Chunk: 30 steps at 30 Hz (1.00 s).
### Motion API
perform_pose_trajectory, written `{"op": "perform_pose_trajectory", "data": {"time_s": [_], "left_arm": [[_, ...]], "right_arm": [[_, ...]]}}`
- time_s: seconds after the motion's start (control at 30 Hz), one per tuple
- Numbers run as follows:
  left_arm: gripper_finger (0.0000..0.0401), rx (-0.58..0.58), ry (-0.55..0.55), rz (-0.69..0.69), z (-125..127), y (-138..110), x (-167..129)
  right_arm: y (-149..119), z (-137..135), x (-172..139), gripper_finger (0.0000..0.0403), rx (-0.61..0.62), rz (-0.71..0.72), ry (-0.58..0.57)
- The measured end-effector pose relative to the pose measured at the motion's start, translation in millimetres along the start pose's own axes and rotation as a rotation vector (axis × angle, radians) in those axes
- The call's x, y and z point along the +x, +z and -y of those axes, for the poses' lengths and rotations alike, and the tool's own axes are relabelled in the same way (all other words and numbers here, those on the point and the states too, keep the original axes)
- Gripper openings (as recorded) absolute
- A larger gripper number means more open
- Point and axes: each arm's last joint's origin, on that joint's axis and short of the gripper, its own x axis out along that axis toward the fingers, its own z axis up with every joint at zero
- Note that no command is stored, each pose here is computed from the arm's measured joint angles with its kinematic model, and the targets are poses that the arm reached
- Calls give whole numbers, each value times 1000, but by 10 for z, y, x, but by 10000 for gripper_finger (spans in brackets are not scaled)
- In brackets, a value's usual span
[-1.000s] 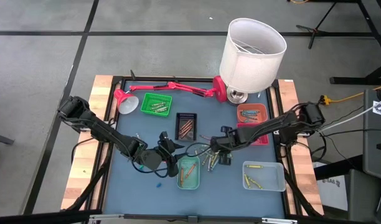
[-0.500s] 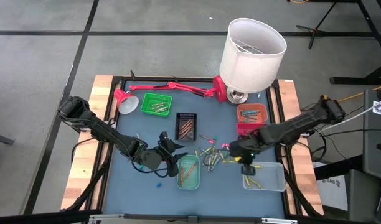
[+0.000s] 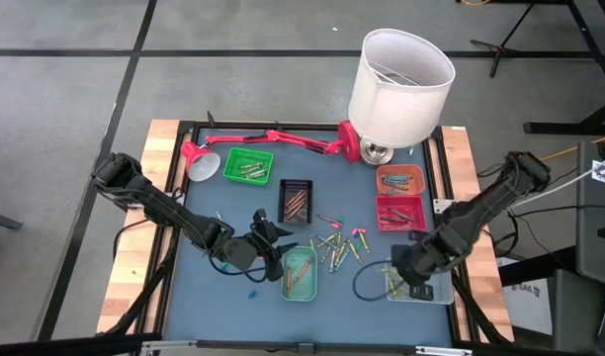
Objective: Sort crayons
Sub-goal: Put the green crayon into the transparent bin
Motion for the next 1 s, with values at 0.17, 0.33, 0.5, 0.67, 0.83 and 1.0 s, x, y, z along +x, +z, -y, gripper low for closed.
{"op": "perform_pose_trajectory", "data": {"time_s": [0.17,0.33,0.5,0.67,0.83,1.0], "left_arm": [[139,2,0,0,0,0,0],[139,-2,-1,4,-34,66,-61],[139,-38,25,-17,-192,219,-233],[139,-180,80,-57,-436,358,-439],[139,-331,116,-161,-709,421,-623],[139,-480,209,-324,-946,356,-749]], "right_arm": [[-210,-70,28,7,48,-22,-87],[-380,-104,139,7,50,-45,-119],[-491,-74,247,7,49,-70,-157],[-512,-30,307,8,49,-80,-178],[-524,1,346,12,48,-87,-190],[-543,40,396,51,49,-106,-202]]}}
